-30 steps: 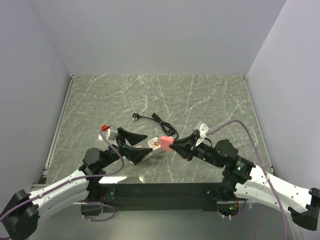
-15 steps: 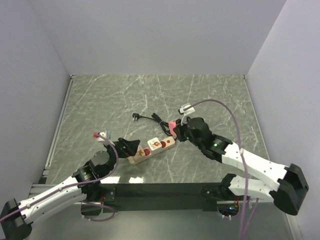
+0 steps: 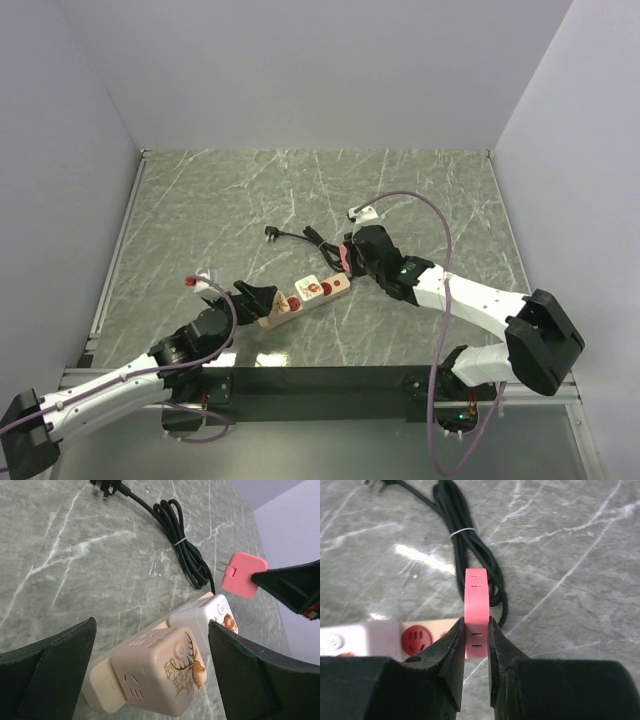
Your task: Insert the plug
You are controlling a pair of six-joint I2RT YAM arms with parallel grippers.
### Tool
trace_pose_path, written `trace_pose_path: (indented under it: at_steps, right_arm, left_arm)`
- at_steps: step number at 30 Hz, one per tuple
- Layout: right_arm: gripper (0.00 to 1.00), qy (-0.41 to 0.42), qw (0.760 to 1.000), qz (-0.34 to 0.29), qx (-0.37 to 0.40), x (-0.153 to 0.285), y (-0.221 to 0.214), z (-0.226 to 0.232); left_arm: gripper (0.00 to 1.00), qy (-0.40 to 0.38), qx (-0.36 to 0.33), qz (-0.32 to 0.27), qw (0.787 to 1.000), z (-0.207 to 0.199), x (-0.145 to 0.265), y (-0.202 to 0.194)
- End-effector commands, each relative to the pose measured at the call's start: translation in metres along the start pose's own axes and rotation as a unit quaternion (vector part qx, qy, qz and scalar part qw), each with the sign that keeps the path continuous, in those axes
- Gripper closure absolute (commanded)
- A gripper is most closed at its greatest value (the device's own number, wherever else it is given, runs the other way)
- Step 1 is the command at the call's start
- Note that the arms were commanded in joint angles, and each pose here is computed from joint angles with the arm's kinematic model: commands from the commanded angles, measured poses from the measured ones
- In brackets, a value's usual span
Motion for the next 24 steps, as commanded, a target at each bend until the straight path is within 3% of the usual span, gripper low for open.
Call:
trace_pose_path:
  at_steps: [1, 9, 24]
  right_arm:
    - [1.00, -0.029, 0.998, -0.037, -0.028, -0.005, 0.029, -0.010]
    - [1.00, -0.040, 0.999, 0.000, -0.026, -0.009, 0.000, -0.015]
    - [1.00, 0.005, 0.998, 0.046, -0.050, -0.016, -0.042, 0.005]
  left_arm:
    - [0.00, 0.018, 0.032, -0.020, 0.999, 0.011, -0.002, -0.001]
    - [0.01, 0.058, 0.040, -0.027, 0.997, 0.036, -0.006, -0.011]
    - [0.00, 0.022, 0.046, -0.025, 0.998, 0.015, -0.021, -0.017]
Point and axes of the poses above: each gripper's point midway between its finger pads, its own x axis back along the fingers, its own z axis along the line the jaws close on, y = z × x, the point moved 2 cm from there along x, back along the fingers, and after that the axes turned 10 degrees about x, right-handed, at the moved point
